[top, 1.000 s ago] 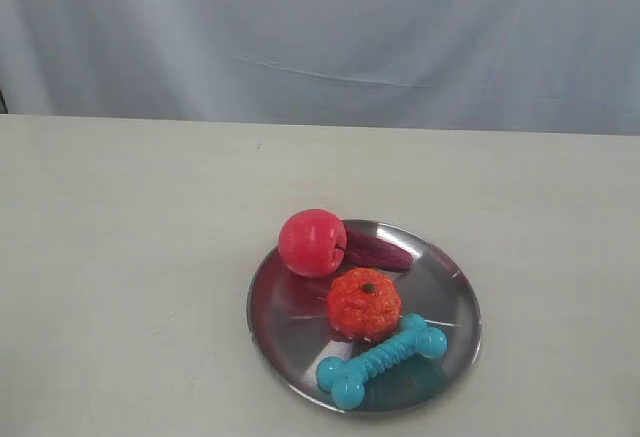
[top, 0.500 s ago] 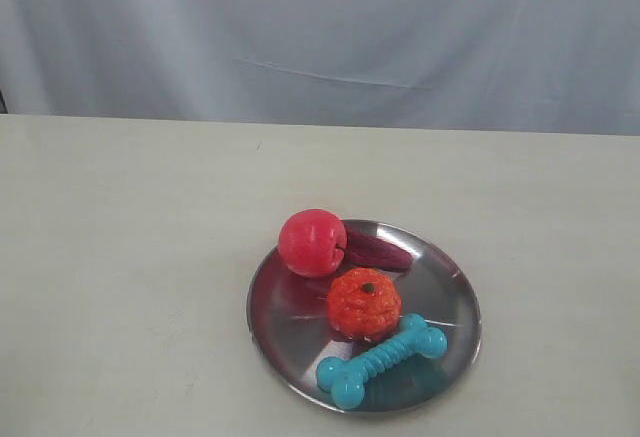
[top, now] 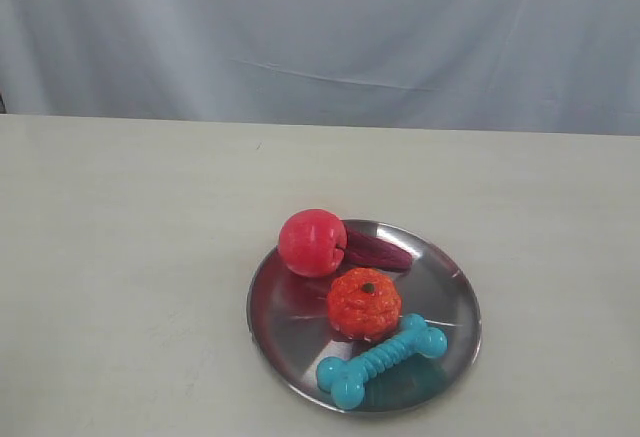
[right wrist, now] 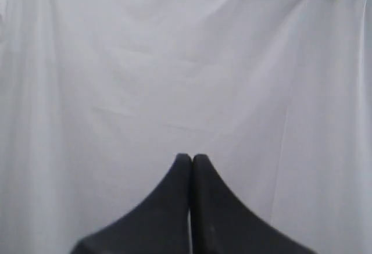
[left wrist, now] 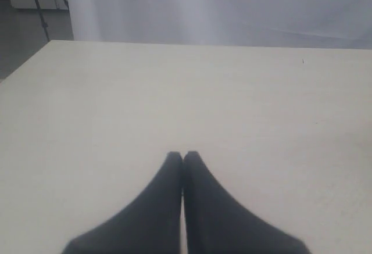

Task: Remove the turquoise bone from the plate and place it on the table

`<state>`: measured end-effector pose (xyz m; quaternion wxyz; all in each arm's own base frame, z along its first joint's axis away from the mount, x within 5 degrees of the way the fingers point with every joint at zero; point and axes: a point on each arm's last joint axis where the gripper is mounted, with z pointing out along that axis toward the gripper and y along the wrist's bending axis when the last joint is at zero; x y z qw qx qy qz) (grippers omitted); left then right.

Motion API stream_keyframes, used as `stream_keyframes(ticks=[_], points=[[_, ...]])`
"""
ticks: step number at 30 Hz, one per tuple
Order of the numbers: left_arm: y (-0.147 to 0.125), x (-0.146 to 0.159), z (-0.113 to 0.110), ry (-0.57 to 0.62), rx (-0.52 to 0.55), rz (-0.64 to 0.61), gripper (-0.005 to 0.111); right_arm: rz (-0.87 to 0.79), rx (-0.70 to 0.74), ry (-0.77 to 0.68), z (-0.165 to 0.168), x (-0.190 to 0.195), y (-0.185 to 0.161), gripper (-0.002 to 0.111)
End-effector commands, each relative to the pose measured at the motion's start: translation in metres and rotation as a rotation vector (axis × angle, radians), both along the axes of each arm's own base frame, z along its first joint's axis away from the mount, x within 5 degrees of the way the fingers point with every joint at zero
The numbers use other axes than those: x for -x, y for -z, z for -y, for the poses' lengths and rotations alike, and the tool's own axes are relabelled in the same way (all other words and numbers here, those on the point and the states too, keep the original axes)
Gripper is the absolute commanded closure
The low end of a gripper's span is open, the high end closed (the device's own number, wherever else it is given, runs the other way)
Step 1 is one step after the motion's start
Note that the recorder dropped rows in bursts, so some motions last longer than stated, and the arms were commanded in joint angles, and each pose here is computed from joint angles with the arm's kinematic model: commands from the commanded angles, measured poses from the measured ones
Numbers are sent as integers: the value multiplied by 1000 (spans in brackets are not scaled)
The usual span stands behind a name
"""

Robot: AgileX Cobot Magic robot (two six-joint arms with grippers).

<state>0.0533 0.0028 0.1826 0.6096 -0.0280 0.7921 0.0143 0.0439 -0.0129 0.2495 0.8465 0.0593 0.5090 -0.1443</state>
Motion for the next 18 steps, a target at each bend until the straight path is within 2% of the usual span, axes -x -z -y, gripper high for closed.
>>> stream_keyframes(ticks=[1, 2, 5, 6, 9, 10, 18], points=[[0, 0, 1, 7, 10, 5, 107, 152, 46, -3, -3, 8, -11, 109], [0, 0, 1, 7, 10, 5, 107, 188, 30, -19, -3, 9, -13, 109], [0, 0, 1, 7, 10, 5, 107, 379, -254, -253, -4, 16, -20, 109], [0, 0, 1, 7, 10, 5, 107, 365, -296, -256, -2, 14, -19, 109], [0, 0, 1, 7, 10, 5, 107, 266, -557, -263, 5, 10, -26, 109], [0, 0, 1, 7, 10, 5, 107, 225, -593, -257, 6, 8, -30, 109], [0, 0, 1, 7, 10, 5, 107, -31, -551, -203, 8, -23, -93, 109]])
